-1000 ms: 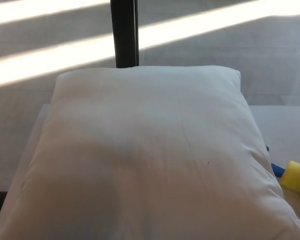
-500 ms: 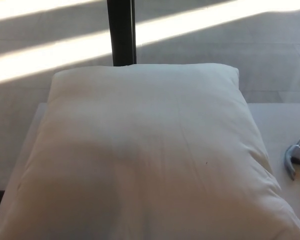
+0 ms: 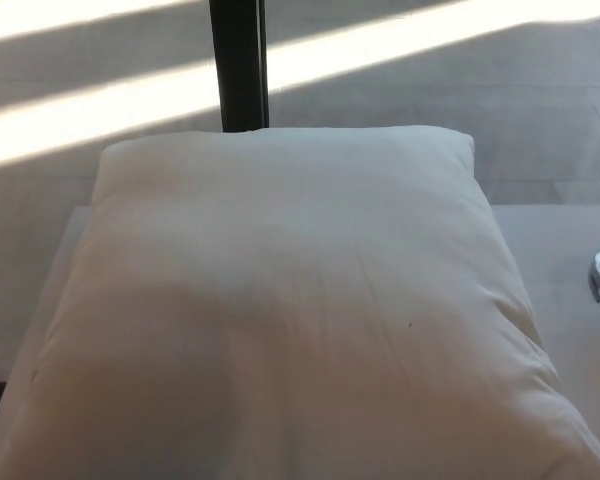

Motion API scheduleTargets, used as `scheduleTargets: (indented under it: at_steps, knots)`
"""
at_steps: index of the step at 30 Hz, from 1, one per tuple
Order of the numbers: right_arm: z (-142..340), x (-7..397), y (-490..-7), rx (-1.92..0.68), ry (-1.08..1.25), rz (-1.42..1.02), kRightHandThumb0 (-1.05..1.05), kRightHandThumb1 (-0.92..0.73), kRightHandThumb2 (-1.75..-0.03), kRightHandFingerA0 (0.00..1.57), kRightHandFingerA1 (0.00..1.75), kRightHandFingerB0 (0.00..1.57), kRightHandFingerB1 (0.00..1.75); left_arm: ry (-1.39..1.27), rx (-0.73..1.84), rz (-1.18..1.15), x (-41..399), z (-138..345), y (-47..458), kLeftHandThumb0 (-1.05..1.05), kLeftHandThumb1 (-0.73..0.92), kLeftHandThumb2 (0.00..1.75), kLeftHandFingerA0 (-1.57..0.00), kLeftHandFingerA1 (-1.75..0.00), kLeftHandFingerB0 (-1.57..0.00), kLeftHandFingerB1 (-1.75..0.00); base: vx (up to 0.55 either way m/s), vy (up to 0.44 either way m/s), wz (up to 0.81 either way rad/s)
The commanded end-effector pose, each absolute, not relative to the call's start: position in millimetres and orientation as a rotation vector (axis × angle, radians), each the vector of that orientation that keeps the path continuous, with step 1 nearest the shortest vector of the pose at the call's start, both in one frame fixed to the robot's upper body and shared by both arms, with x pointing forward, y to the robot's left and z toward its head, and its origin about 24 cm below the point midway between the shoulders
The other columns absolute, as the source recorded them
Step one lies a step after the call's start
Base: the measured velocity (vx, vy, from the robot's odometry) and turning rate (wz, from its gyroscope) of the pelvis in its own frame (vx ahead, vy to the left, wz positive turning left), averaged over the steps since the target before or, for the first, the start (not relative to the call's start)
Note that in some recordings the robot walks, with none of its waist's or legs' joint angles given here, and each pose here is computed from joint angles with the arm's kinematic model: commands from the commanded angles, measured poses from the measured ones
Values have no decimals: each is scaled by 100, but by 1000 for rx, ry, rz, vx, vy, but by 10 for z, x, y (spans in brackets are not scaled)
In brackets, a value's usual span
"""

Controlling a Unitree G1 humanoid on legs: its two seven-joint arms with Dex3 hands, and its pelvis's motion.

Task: A hammer is kept on the right hand side and a pillow is kept on the left hand side on the desk infront of the robot and the robot uses its right hand to pick up the hammer and makes a downward swinging motion to hit the pillow

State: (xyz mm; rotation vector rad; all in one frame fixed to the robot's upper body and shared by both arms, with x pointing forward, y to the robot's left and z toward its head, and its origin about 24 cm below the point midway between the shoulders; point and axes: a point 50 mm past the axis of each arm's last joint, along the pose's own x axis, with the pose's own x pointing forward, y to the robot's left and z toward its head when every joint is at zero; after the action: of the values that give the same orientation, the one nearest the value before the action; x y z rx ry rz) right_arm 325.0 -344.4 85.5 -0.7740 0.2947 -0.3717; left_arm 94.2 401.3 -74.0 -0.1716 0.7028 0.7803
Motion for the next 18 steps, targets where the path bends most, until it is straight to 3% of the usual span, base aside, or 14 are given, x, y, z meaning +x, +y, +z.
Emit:
scheduleTargets:
  at_steps: [1,7,8,11,12,13,14,15,18]
  knots:
    - [1363,3478,-2975,-147,326,-84,-26,-65,-109,102,175,71,172,685,-154,776,905,-698,4065,-59,72,61,-66,-55,-58,-47,0,0,0]
    - [1558,3503,-2639,-13,329,76,-28,-66,-114,100,175,63,175,678,-156,762,915,-693,4062,-59,72,62,-67,-58,-58,-48,0,0,0]
    - [1591,3502,-2541,-14,312,139,-29,-62,-122,99,175,67,175,681,-156,760,902,-698,4061,-61,72,61,-67,-56,-57,-48,0,0,0]
    - [1632,3496,-2464,100,350,205,-32,-66,-115,101,175,62,175,692,-146,748,884,-709,4052,-61,73,62,-65,-54,-54,-46,0,0,0]
    - [1659,3493,-2436,140,370,211,-34,-71,-105,100,175,57,173,695,-144,749,879,-716,4046,-61,73,62,-66,-54,-54,-46,0,0,0]
    - [1686,3492,-2412,186,382,238,-35,-75,-96,103,175,67,152,693,-156,757,877,-721,4043,-61,71,61,-67,-57,-59,-48,0,0,0]
    - [1725,3490,-2379,246,395,280,-35,-75,-96,103,175,67,152,688,-175,769,874,-727,4039,-61,71,61,-67,-57,-59,-48,0,0,0]
    - [1796,3512,-2308,361,410,379,-32,-63,-118,105,175,75,158,682,-152,752,875,-718,4038,-62,72,62,-68,-58,-58,-48,0,0,0]
    - [1869,3519,-2260,383,392,440,-33,-63,-117,106,175,80,168,684,-152,753,876,-726,4030,-61,73,62,-67,-57,-58,-49,0,0,0]
